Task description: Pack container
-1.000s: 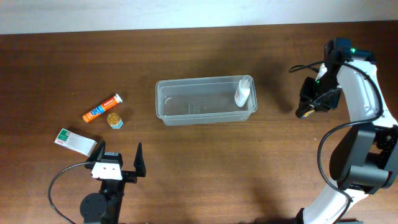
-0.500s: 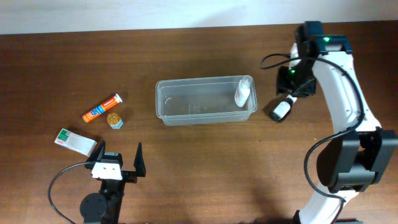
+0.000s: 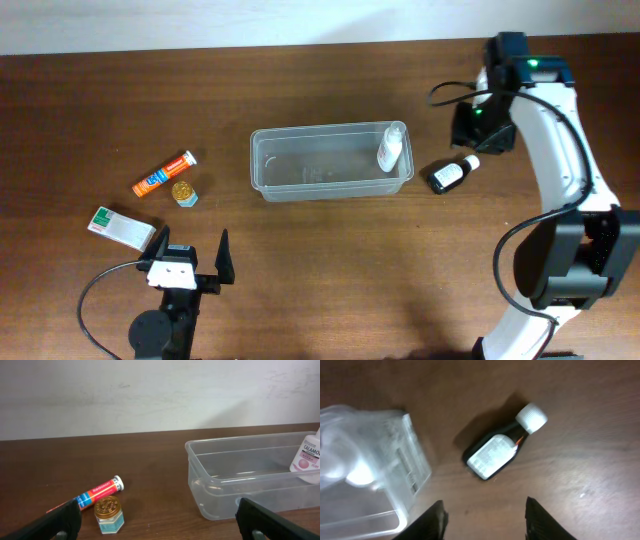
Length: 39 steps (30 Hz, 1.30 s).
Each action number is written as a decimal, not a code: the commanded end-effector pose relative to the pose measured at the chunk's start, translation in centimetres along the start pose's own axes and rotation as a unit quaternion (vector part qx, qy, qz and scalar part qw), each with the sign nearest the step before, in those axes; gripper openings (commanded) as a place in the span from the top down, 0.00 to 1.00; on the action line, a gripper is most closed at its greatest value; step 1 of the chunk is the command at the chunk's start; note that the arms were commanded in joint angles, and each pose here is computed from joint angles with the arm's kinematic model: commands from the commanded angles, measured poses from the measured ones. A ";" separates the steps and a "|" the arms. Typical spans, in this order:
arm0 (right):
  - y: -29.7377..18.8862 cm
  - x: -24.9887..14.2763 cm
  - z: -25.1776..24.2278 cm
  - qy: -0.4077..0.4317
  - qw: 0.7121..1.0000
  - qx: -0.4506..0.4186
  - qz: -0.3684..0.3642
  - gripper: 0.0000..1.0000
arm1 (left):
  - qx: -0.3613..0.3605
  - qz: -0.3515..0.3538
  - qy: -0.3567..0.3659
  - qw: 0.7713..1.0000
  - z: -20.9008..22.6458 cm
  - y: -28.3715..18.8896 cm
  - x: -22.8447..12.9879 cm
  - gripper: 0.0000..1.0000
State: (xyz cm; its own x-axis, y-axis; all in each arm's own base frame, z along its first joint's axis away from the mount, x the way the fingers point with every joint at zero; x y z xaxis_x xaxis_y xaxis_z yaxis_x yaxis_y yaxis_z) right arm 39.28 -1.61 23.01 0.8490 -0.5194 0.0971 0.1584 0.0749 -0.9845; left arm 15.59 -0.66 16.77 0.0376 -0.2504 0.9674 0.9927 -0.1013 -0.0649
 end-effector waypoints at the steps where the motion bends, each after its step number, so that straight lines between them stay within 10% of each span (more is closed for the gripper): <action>1: -1.6 1.2 -1.2 0.047 0.998 0.015 -0.036 0.52 | -0.004 -0.001 0.009 1.000 -0.1 0.0 -0.2 0.01; 39: 12.0 3.4 -4.4 0.114 0.989 -0.043 0.081 0.45 | -0.004 -0.001 0.009 1.000 -0.1 0.0 -0.2 0.01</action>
State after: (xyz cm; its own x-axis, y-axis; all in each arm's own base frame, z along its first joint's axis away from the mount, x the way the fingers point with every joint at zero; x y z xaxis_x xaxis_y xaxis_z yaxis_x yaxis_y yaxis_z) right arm 41.93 -6.15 12.02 0.7322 -0.6780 -0.0649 0.0015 0.0969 -0.9953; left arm 15.59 -0.66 16.77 0.0376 -0.2504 0.9674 0.9927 -0.1013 -0.0649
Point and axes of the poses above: each gripper's point midway between its finger pads, its own y axis out along the fingers, its own z axis along the line the jaws close on, x = y × z, the point moved 9 cm from there along -y, back along the fingers, and after that the axes turned 14 degrees about y, right-handed, at the moved point
